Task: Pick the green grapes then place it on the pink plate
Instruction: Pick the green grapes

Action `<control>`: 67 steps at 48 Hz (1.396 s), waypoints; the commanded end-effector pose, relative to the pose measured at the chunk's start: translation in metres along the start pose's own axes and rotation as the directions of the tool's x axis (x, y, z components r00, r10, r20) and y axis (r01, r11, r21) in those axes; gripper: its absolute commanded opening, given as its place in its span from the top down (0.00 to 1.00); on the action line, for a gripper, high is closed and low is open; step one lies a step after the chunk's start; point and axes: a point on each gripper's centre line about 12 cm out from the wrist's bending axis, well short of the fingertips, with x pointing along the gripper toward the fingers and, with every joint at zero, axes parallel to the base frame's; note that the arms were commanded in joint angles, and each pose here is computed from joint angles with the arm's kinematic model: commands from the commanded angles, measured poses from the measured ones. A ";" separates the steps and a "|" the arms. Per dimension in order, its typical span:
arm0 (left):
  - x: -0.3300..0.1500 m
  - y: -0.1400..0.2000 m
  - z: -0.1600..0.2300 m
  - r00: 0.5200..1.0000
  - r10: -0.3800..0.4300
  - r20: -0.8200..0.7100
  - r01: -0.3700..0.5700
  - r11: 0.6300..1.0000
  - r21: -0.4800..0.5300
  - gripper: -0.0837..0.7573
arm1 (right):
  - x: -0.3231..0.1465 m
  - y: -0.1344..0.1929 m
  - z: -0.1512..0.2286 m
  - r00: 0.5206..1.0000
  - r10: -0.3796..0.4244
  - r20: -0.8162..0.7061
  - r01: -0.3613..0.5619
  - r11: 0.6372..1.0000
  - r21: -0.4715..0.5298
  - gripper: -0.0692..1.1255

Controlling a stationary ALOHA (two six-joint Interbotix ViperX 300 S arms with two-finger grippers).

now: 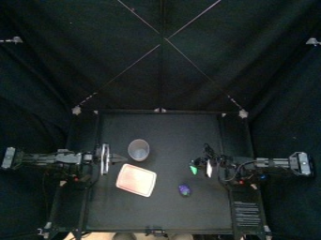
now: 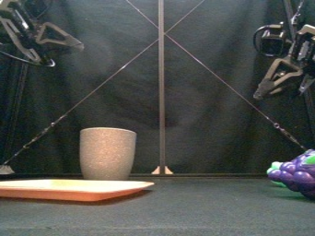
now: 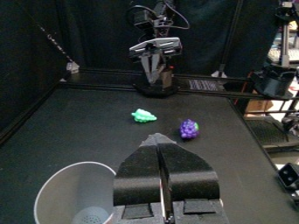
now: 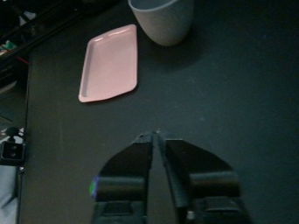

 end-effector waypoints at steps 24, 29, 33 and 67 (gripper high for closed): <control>0.000 0.003 -0.004 1.000 0.016 -0.009 -0.016 1.000 -0.003 0.77 | -0.004 -0.027 -0.045 0.927 -0.093 -0.363 0.218 0.922 0.321 0.24; 0.000 0.004 -0.005 1.000 0.021 -0.012 -0.021 1.000 -0.003 0.77 | -0.002 -0.043 -0.053 0.904 -0.184 -0.387 0.317 0.895 0.314 0.24; 0.000 0.005 -0.006 1.000 0.024 -0.015 -0.024 1.000 -0.003 0.77 | 0.000 -0.048 -0.053 0.898 -0.229 -0.377 0.356 0.880 0.313 0.23; 0.000 0.009 -0.012 0.999 0.044 -0.023 -0.045 0.999 -0.029 0.77 | 0.050 -0.034 -0.081 0.887 -0.206 -0.414 0.344 0.892 0.294 0.14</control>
